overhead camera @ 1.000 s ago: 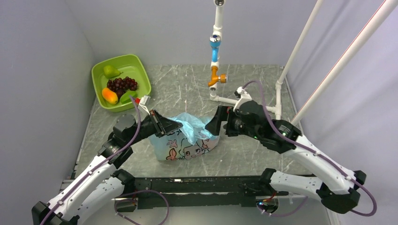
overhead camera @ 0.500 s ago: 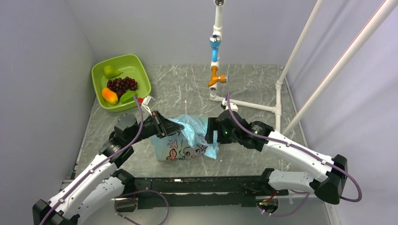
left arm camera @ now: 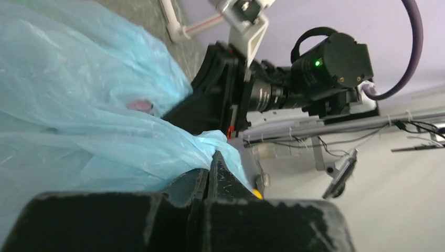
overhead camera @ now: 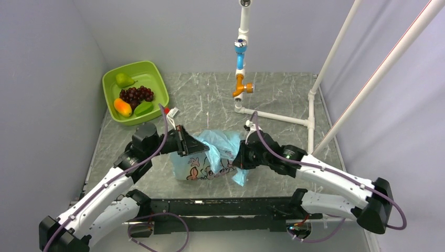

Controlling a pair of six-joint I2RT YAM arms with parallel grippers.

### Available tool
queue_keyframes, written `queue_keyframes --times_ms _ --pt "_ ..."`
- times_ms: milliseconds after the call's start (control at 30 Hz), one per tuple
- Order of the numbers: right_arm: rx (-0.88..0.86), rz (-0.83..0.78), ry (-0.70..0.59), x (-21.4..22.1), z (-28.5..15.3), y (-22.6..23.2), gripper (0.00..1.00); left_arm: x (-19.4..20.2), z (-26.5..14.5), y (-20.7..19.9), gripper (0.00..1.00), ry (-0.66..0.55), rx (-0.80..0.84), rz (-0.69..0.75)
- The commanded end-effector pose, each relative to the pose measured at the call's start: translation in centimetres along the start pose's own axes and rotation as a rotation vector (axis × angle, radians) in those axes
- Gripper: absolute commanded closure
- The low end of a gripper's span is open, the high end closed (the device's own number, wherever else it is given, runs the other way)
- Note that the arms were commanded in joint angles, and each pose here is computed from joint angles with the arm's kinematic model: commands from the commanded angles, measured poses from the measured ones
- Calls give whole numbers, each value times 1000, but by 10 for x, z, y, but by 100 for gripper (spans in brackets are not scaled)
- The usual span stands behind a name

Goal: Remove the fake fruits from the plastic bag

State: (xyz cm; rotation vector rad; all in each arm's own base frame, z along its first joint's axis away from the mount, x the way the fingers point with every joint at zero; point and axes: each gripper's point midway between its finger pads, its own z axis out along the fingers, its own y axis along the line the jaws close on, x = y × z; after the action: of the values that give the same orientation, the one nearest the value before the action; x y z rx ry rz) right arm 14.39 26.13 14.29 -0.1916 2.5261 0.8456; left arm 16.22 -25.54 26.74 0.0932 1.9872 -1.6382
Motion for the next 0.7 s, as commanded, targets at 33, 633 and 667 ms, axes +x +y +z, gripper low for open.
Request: queue_keyframes --times_ms 33,633,667 --pt "72 -100 -366 -69 -45 -9 100 -6 -13 -48 100 130 63 189" --pt "4 -332 -808 -157 -135 33 100 -50 -26 -99 22 201 -57 333" --pt "5 -339 -811 -159 -137 34 100 -61 -28 -89 22 159 -150 363"
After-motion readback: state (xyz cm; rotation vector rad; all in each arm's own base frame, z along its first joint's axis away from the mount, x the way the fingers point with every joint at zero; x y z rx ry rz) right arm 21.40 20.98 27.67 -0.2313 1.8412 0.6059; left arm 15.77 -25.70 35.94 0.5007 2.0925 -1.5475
